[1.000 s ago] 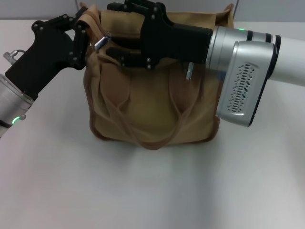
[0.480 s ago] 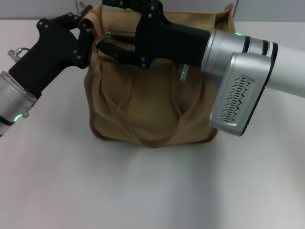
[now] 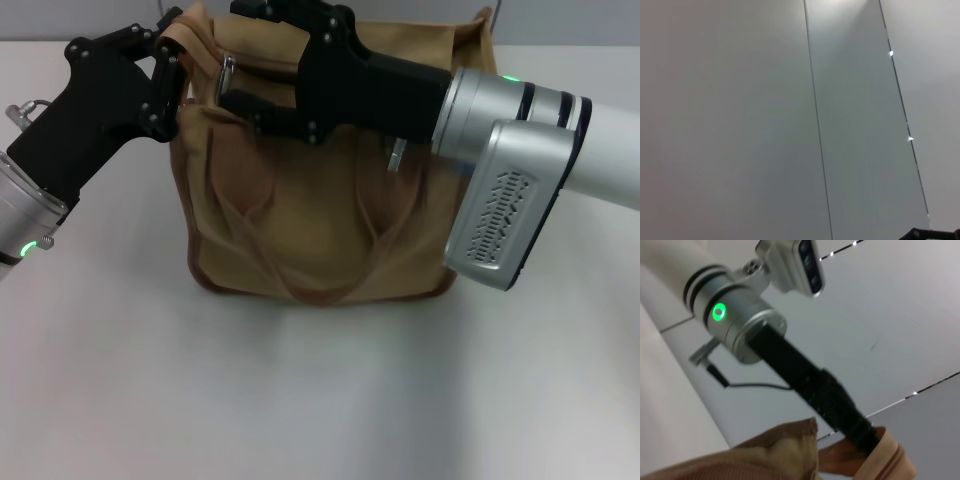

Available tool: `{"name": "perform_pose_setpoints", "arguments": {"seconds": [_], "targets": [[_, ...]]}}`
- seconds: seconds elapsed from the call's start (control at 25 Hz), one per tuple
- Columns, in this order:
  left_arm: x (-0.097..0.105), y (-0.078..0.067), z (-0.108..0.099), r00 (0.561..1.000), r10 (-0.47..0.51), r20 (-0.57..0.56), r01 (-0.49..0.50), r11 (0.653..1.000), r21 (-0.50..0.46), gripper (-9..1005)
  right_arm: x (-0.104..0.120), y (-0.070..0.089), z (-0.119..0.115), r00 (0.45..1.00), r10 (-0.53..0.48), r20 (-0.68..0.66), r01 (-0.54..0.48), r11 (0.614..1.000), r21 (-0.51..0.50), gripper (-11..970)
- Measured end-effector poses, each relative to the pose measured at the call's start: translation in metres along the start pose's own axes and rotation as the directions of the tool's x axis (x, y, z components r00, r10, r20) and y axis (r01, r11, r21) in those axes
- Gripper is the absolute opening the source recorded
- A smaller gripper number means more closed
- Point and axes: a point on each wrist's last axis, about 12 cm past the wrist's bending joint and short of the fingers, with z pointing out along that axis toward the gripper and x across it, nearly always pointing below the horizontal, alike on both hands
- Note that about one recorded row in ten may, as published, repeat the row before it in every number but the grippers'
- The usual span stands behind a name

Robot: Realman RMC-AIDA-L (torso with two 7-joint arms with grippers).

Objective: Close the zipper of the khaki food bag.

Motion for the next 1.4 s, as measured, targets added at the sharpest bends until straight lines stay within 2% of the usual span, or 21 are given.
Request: {"name": "perform_pose_setpoints", "arguments": {"seconds": [0.36, 0.72, 1.16, 1.4], "targets": [[-0.001, 0.000, -0.001, 1.000, 0.001, 0.005, -0.001, 1.000, 0.000, 60, 0.001, -0.003, 0.002, 0.994, -0.111, -0.022, 0.111, 0.994, 0.001, 802], [-0.001, 0.001, -0.001, 1.000, -0.012, 0.003, 0.012, 1.000, -0.005, 63, -0.001, 0.000, -0.005, 0.966, -0.252, -0.049, 0.254, 0.966, 0.042, 802], [-0.001, 0.001, -0.001, 1.000, -0.022, 0.009, 0.022, 1.000, 0.000, 68, -0.003, 0.002, -0.008, 0.960, -0.270, -0.071, 0.276, 0.958, 0.084, 803], [-0.002, 0.000, -0.001, 1.000, -0.024, 0.011, 0.024, 1.000, 0.008, 70, -0.003, 0.006, -0.008, 0.955, -0.288, -0.076, 0.293, 0.954, 0.064, 803]]}}
